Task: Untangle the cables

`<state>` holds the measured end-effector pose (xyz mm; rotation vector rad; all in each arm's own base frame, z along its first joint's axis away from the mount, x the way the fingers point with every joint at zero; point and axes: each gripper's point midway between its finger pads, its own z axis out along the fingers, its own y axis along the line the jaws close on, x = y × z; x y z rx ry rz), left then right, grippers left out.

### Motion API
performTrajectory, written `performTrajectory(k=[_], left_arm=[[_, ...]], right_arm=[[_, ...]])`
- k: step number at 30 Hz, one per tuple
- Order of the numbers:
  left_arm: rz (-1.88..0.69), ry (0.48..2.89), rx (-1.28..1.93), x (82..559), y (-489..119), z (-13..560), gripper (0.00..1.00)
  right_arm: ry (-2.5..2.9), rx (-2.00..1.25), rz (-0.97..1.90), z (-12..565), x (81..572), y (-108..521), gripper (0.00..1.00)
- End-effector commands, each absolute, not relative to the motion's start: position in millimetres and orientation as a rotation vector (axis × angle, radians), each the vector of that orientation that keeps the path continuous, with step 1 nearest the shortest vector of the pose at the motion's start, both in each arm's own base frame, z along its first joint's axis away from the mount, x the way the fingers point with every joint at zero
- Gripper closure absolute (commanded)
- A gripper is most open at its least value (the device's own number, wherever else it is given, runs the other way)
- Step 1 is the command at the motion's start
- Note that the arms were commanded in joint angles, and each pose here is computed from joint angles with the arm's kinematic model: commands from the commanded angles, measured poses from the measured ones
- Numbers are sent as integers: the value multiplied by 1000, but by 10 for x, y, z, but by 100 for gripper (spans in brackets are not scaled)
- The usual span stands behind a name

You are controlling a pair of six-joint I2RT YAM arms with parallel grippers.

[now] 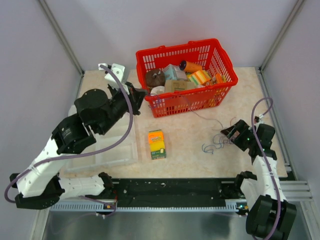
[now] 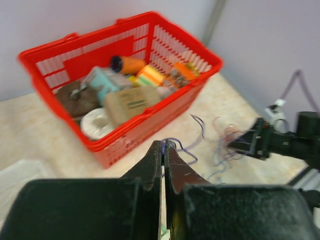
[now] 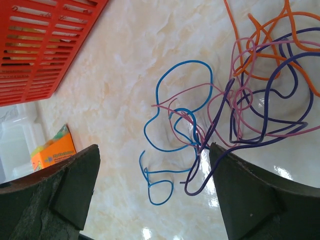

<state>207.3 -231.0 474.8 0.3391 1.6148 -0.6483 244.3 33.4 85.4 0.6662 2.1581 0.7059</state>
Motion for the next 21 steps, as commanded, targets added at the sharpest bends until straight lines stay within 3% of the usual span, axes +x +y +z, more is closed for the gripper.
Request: performTrajectory(k=[1,8,14,21], left_arm=[[-521,1672,225,2250,-1764,4646,100],[-160,1745,-93,2800,-889,4463,100],[-186,1857,-295,3189,-636,3940,100],[-95,1770,-601,3077,-85,3657,100]], right_arm=[[2133,582,750,909,2495,392,11],[2117,567,784,922,2479,440,11],[2083,534,798,993,2463,472,11],[2083,526,815,999,2466,492,11]])
